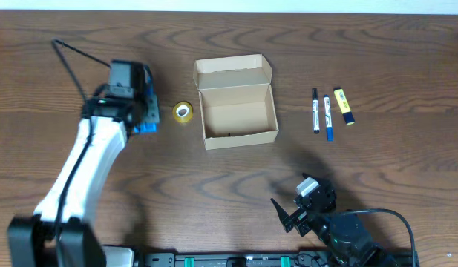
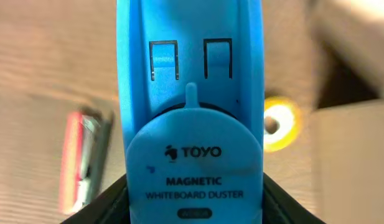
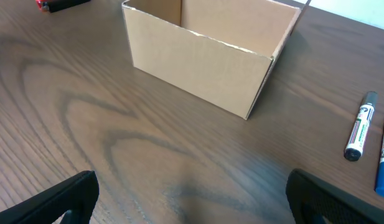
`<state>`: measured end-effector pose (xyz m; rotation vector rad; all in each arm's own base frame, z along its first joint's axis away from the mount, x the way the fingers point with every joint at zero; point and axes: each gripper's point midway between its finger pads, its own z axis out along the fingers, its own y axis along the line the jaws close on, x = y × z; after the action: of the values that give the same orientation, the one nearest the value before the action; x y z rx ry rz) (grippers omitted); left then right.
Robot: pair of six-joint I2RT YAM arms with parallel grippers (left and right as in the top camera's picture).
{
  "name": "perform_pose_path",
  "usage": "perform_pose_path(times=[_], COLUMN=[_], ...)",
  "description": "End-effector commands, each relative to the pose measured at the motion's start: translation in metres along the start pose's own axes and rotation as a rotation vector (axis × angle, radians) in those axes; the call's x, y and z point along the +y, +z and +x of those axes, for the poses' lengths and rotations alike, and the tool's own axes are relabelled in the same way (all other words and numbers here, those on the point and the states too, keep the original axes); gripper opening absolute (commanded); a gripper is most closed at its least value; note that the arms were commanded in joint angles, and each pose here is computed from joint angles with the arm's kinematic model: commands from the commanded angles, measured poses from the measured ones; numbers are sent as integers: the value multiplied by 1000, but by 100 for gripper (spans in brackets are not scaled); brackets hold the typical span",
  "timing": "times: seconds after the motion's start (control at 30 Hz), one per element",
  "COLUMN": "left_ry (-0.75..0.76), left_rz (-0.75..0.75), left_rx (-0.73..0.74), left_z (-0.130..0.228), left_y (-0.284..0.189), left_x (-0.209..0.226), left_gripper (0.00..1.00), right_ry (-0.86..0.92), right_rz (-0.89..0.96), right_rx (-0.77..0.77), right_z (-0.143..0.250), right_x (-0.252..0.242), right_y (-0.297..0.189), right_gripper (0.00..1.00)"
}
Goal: Pack container
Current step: 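Carry the blue duster into the cardboard box and release it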
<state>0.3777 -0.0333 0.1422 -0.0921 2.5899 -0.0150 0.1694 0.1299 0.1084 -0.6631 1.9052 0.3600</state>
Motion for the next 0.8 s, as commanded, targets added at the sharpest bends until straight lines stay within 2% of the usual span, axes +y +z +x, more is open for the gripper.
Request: perform_pose_path(times=[0.0, 0.17, 0.3, 0.4, 0.6, 0.77], left_ry=[70, 263, 498, 738, 1023, 1132], left_rz=[38, 162, 256, 307, 362, 297], left_rx=[-110, -183, -204, -185, -125, -84], left_z=[-30, -39, -22, 3, 41, 48], left_y=[-44, -83, -93, -90, -71, -39], left_x=[-21, -84, -140, -173, -211, -214], left_gripper=[38, 38, 38, 40, 42, 45], right_ry=[-19, -19, -19, -19, -19, -19], right_rz=[-11, -11, -11, -11, -11, -11], right_rx=[-5, -5, -5, -5, -5, -5], right_z=[0, 0, 0, 0, 0, 0], right_x=[3, 3, 3, 3, 3, 3], right_y=[0, 0, 0, 0, 0, 0], right_gripper=[99, 99, 99, 99, 99, 99])
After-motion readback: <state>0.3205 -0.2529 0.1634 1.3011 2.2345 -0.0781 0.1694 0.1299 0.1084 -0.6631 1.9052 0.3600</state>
